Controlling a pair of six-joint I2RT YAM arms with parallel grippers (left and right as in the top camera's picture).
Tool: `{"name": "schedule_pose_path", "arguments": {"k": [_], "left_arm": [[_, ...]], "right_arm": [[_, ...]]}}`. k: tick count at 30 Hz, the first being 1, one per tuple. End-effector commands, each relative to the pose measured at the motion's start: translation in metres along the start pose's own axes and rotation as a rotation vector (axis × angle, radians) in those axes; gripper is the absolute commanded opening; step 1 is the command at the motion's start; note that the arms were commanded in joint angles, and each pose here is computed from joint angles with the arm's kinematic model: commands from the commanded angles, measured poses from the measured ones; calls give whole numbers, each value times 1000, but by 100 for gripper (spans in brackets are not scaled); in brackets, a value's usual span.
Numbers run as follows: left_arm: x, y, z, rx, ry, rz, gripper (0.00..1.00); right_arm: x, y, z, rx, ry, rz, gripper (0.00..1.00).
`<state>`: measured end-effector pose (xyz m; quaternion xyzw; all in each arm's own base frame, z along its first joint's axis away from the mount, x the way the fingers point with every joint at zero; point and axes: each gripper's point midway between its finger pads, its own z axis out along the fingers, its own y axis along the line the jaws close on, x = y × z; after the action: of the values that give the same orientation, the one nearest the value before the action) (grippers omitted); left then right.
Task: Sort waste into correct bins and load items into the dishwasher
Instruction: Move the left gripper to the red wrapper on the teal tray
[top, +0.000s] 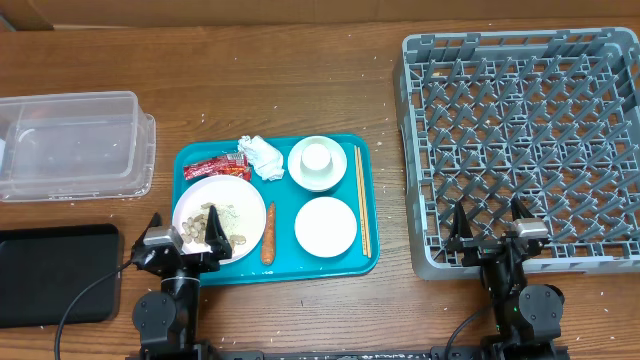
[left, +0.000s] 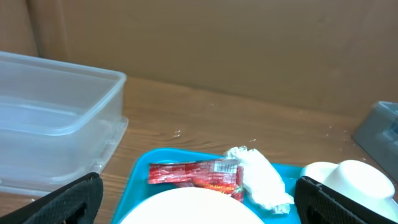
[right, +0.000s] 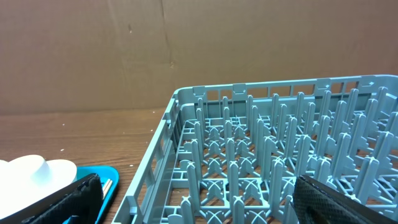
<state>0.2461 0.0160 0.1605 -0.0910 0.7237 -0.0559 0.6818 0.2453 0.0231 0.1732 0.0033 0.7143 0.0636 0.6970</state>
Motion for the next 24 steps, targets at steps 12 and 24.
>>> {"name": "schedule_pose_path", "arguments": {"k": [12, 24], "left_arm": [[-44, -121, -52, 737, 97, -461, 100], [-130, -159, -22, 780, 490, -281, 100]], "right_arm": [[2, -3, 0, 11, -2, -1, 100], [2, -3, 0, 11, -2, -1, 100]]}}
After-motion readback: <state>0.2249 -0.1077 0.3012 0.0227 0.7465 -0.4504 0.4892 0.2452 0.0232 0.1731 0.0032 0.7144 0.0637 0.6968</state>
